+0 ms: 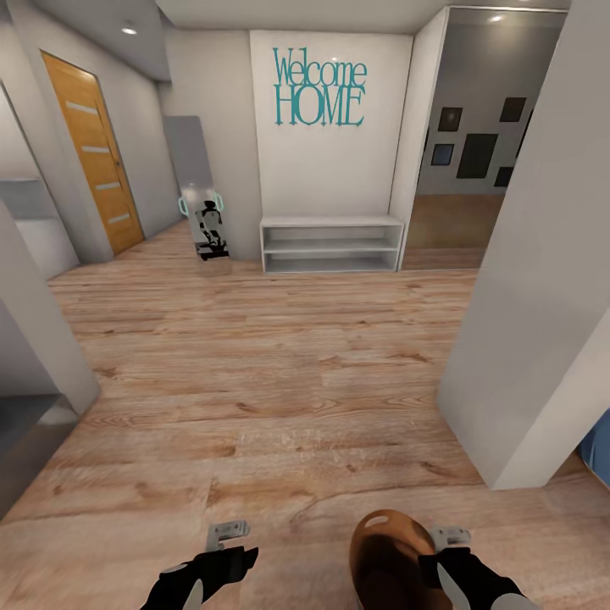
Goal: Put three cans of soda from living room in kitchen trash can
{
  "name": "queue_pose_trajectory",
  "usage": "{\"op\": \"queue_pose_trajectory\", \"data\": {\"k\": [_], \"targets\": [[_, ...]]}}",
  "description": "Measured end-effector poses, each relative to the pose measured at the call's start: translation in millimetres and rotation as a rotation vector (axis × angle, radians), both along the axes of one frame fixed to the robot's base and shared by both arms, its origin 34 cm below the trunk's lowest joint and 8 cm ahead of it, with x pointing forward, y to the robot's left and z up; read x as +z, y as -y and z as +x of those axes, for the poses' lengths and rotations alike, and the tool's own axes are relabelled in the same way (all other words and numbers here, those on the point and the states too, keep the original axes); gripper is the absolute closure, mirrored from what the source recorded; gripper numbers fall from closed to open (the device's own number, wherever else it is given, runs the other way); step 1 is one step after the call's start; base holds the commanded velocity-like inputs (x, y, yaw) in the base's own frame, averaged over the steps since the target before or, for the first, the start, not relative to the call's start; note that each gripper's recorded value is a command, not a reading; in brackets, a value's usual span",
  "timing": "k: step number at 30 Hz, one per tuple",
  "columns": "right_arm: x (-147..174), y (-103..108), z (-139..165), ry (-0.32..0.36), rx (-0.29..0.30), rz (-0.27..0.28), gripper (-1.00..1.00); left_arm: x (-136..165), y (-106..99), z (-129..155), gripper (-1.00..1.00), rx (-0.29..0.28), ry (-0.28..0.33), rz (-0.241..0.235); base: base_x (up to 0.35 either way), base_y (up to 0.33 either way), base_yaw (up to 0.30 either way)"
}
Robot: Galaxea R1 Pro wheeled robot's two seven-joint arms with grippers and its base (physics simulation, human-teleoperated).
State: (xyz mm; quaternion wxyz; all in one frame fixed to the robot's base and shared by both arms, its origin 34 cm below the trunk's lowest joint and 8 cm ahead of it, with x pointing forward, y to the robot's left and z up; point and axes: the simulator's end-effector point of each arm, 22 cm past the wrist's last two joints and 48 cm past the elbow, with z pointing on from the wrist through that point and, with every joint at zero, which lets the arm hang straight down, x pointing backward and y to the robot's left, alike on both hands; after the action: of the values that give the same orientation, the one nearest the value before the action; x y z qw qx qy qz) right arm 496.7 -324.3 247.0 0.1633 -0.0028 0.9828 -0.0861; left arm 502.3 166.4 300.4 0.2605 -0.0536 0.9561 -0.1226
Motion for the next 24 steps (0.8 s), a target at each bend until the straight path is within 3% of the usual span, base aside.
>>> {"op": "queue_pose_trajectory", "data": {"k": [15, 19, 24], "targets": [[1.2, -4.2, 3.5, -0.003, 0.007, -0.007, 1.0, -1.6, -0.2, -0.4, -1.0, -0.001, -0.003, 0.001, 0.0, 0.0, 0.0], [19.8, -6.8, 37.3, 0.096, 0.005, -0.003, 1.0, -1.7, -0.3, -0.3, -1.0, -0.001, -0.003, 0.001, 0.0, 0.0, 0.0], [41.8, -10.1, 61.1, 0.101, 0.003, 0.001, 1.0, -1.7, -0.1, -0.3, -1.0, -0.001, -0.001, 0.001, 0.0, 0.0, 0.0]]}}
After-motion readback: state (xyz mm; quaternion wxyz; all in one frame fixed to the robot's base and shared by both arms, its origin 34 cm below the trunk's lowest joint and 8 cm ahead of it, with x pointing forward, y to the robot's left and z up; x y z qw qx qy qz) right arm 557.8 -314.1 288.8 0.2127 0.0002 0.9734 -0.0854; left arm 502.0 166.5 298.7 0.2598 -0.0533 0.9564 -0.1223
